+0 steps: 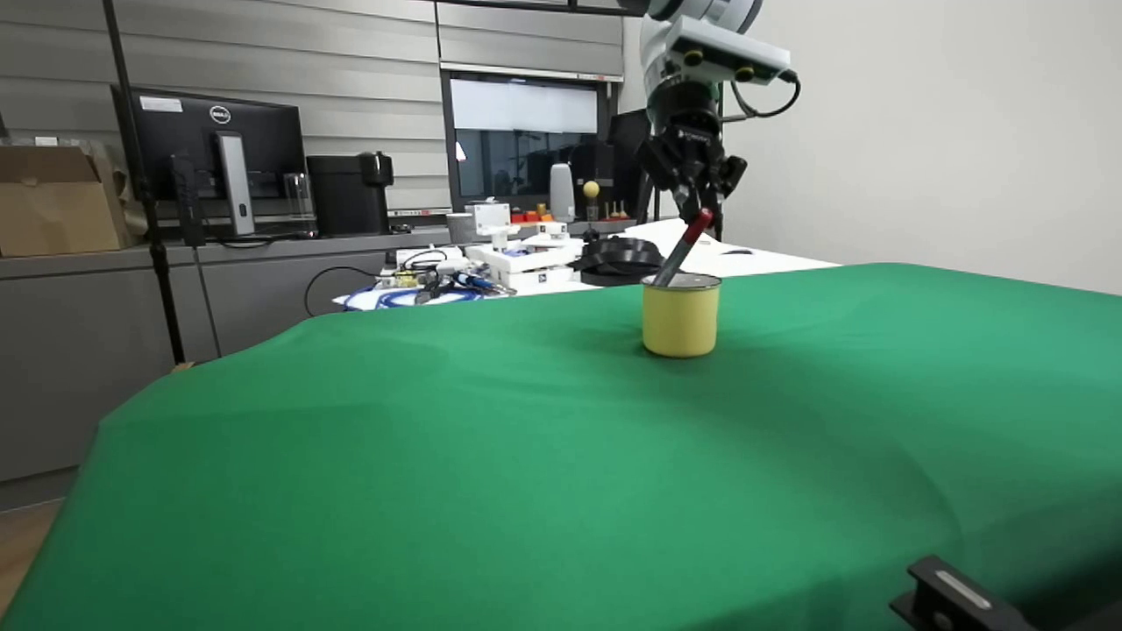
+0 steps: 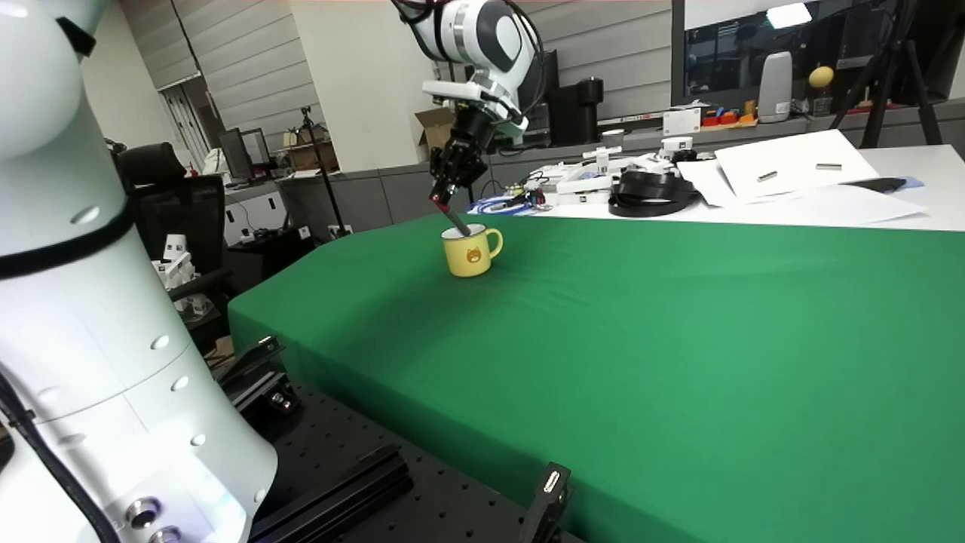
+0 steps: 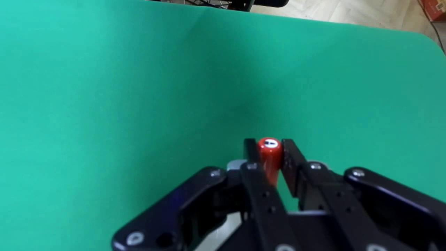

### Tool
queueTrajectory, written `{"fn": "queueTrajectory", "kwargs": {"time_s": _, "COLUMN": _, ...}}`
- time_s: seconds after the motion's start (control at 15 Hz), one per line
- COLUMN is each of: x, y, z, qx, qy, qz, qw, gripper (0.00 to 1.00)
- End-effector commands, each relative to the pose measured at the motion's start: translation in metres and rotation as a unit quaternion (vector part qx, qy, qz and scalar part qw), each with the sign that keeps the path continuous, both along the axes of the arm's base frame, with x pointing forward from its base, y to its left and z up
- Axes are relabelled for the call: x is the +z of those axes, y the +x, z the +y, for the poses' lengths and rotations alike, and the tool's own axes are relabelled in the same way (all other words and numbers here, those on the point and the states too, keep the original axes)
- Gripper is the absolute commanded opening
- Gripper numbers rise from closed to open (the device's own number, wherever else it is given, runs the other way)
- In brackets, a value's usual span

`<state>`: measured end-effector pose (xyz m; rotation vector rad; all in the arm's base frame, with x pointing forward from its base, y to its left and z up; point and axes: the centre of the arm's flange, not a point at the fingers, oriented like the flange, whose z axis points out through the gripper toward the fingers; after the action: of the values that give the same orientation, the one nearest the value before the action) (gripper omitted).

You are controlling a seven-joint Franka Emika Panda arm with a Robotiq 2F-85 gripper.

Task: Remove the red marker from the yellow mug

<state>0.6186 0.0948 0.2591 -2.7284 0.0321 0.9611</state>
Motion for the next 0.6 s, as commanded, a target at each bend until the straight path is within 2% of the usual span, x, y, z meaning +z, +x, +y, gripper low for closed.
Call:
{"fn": "queueTrajectory", "kwargs": {"time_s": 0.0, "x": 0.075, "y": -0.002, "z": 0.0, "qx": -0.01, "qy": 0.001, "qz": -0.026, "qw": 0.9996, "gripper": 0.05}}
{"fn": "queueTrajectory", "kwargs": {"time_s": 0.27, "x": 0.137, "y": -0.016, "z": -0.009, "qx": -0.001, "qy": -0.008, "qz": -0.072, "qw": 0.9973, "gripper": 0.05}}
{"fn": "queueTrajectory", "kwargs": {"time_s": 0.4, "x": 0.146, "y": -0.024, "z": -0.022, "qx": -0.008, "qy": -0.04, "qz": -0.116, "qw": 0.9924, "gripper": 0.05}}
{"fn": "queueTrajectory", "kwargs": {"time_s": 0.53, "x": 0.14, "y": -0.028, "z": -0.045, "qx": -0.025, "qy": -0.071, "qz": -0.169, "qw": 0.9827, "gripper": 0.05}}
